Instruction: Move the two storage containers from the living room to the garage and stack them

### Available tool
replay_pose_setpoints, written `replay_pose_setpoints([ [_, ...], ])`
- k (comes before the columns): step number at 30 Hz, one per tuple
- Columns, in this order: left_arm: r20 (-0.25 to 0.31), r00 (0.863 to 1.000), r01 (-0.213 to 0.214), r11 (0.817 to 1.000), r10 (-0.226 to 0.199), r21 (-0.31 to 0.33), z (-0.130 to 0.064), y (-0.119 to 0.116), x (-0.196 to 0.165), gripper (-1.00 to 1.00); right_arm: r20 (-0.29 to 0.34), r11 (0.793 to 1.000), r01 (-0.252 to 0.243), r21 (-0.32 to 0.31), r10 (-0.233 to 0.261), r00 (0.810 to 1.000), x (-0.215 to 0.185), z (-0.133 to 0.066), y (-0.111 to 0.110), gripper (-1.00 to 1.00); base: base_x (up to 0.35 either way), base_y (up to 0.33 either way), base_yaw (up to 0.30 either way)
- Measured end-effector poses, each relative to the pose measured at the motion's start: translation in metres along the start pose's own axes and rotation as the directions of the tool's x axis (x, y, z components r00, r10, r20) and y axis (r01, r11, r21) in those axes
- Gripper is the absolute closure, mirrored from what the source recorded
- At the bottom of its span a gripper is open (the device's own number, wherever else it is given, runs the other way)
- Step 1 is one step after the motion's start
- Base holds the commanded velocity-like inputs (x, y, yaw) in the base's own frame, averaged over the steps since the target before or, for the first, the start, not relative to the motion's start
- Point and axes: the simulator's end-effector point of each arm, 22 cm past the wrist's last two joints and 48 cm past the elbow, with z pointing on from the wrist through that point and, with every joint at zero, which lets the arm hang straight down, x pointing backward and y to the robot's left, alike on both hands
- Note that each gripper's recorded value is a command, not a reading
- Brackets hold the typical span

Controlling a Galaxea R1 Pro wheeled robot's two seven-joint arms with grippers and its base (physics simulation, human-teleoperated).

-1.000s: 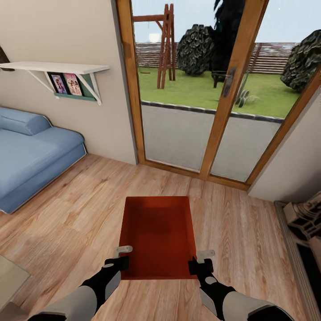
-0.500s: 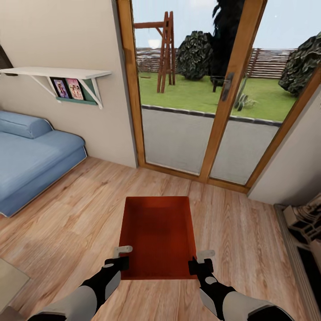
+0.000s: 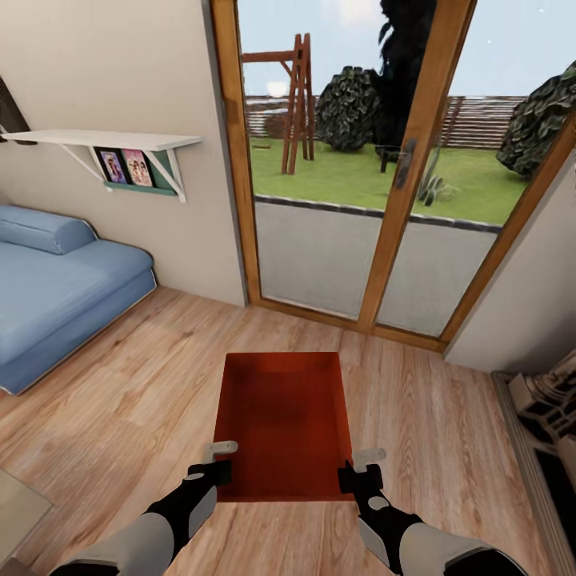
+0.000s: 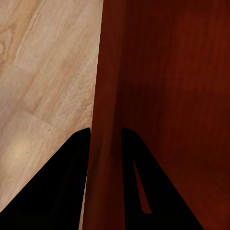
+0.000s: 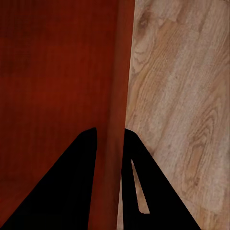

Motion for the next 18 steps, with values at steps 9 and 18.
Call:
replay_pose_setpoints([
  [9,0.014,1.000,0.001,1.000,-0.001,0.002,-0.004,0.000,-0.007,1.00,0.014,1.000,0.000,0.002,0.000,1.000,-0.008,-0.002,-0.001,1.00,0.000,0.000,0.000],
  [18,0.028,1.000,0.002,1.000,-0.002,0.003,-0.008,-0.001,-0.014,1.00,0.028,1.000,0.000,0.003,0.000,1.000,-0.015,-0.005,-0.002,1.00,0.000,0.000,0.000],
])
